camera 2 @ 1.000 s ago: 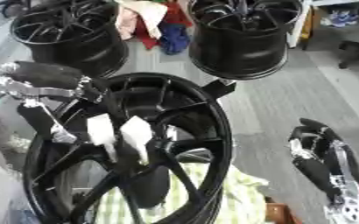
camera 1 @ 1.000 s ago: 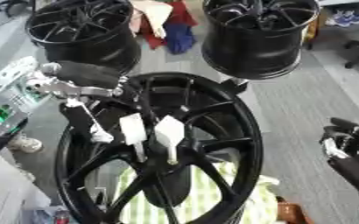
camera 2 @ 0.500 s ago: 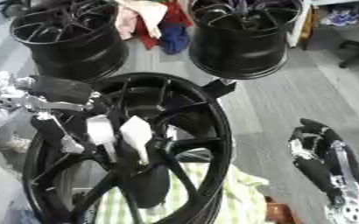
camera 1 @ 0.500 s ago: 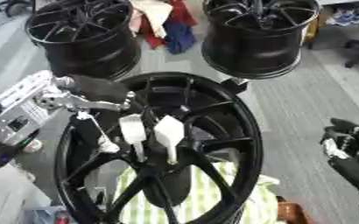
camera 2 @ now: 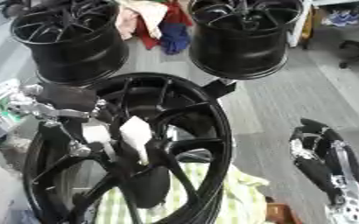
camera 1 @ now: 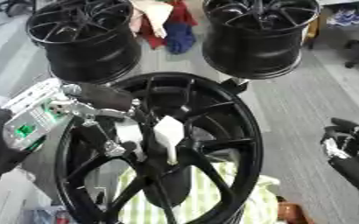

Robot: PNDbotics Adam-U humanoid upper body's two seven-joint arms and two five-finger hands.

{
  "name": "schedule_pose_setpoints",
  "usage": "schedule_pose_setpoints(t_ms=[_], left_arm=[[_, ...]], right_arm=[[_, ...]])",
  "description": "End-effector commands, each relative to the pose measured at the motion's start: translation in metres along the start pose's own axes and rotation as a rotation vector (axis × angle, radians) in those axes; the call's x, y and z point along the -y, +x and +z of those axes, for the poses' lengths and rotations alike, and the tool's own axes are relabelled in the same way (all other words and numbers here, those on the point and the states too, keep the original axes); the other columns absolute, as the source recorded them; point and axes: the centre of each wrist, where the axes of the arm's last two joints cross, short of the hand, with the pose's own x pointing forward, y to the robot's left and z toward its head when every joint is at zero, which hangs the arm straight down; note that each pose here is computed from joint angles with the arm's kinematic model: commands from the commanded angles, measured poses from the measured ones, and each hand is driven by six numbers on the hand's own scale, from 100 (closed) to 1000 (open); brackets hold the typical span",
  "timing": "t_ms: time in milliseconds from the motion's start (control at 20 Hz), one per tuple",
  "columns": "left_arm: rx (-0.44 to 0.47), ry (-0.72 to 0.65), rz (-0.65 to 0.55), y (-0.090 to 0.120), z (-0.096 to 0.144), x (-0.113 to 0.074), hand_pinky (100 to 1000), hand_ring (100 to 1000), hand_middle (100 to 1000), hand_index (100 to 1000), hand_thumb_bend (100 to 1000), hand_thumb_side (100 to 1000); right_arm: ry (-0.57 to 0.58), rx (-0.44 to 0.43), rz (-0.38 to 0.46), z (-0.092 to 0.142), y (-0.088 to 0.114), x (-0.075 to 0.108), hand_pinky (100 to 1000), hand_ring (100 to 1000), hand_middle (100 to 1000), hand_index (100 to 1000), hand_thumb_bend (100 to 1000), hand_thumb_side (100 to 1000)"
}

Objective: Pull the pin out of the wheel hub.

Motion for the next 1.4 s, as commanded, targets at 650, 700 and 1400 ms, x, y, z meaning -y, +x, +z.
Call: schedule_pose_setpoints(t_ms=[650, 700, 1400], left_arm=[[-0.021, 0.069, -0.109, 0.014, 0.120, -0.080, 219, 319, 443, 674, 100, 179], [-0.056, 0.081, -0.088, 0.013, 0.135, -0.078, 218, 318, 443, 675, 100, 175], [-0.787, 0.302, 0.415, -0.057, 0.252, 0.088, 564, 584, 656, 808, 100, 106]], right_arm=[[-0.015, 0.011, 0.018, -0.001, 0.002, 0.008, 684, 584, 649, 786, 100, 281], [-0.019, 0.009, 0.020, -0.001, 0.002, 0.009, 684, 584, 649, 786, 100, 281], [-0.055, 0.002, 0.015, 0.001, 0.001, 0.011, 684, 584, 648, 786, 100, 278]])
